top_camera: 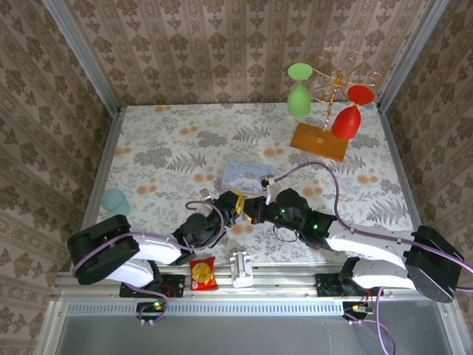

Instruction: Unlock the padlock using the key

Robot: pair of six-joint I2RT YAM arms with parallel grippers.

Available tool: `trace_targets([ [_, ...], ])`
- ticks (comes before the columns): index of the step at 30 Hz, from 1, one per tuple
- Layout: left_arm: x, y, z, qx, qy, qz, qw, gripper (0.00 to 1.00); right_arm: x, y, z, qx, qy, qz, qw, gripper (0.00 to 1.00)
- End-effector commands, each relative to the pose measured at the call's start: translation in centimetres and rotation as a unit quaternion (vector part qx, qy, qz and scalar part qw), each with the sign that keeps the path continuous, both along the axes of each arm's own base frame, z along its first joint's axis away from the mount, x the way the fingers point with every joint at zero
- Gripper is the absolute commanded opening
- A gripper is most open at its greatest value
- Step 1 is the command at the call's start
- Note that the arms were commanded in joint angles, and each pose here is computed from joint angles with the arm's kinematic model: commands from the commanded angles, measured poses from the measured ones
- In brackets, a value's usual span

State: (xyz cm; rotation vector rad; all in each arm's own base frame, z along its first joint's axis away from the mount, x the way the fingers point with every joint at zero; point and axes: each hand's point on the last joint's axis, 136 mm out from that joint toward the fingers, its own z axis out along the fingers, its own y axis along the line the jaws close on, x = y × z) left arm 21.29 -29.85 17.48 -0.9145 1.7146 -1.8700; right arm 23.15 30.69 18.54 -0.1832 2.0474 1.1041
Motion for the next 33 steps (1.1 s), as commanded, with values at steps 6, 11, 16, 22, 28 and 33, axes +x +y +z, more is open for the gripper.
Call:
trace_targets([
  [6, 0.4, -0.6, 0.9, -0.009, -0.012, -0.002, 1.0, 0.16, -0.2, -0.5, 0.5, -0.003, -0.017, -0.002, 1.0, 0.0],
  [11, 0.4, -0.5, 0.9, -0.005, -0.015, 0.0, 1.0, 0.11, -0.3, -0.6, 0.3, -0.005, -0.016, -0.001, 1.0, 0.0],
  [16, 0.4, -0.5, 0.9, -0.004, -0.018, 0.0, 1.0, 0.08, -0.3, -0.8, 0.1, -0.007, -0.016, -0.004, 1.0, 0.0],
  [22, 0.6, -0.3, 1.3, 0.028, -0.055, -0.003, 0.998, 0.0, -0.3, -1.8, 0.4, 0.0, -0.018, 0.005, 1.0, 0.49],
  [28, 1.2, -2.0, 2.3, 0.152, -0.171, -0.089, 0.969, 0.0, -0.2, -4.1, 3.1, 0.076, 0.003, 0.115, 0.99, 0.76],
  [33, -0.1, -3.2, 5.2, 0.211, -0.288, -0.153, 0.922, 0.0, -1.5, -2.5, 5.0, 0.111, 0.005, 0.199, 0.974, 0.69],
])
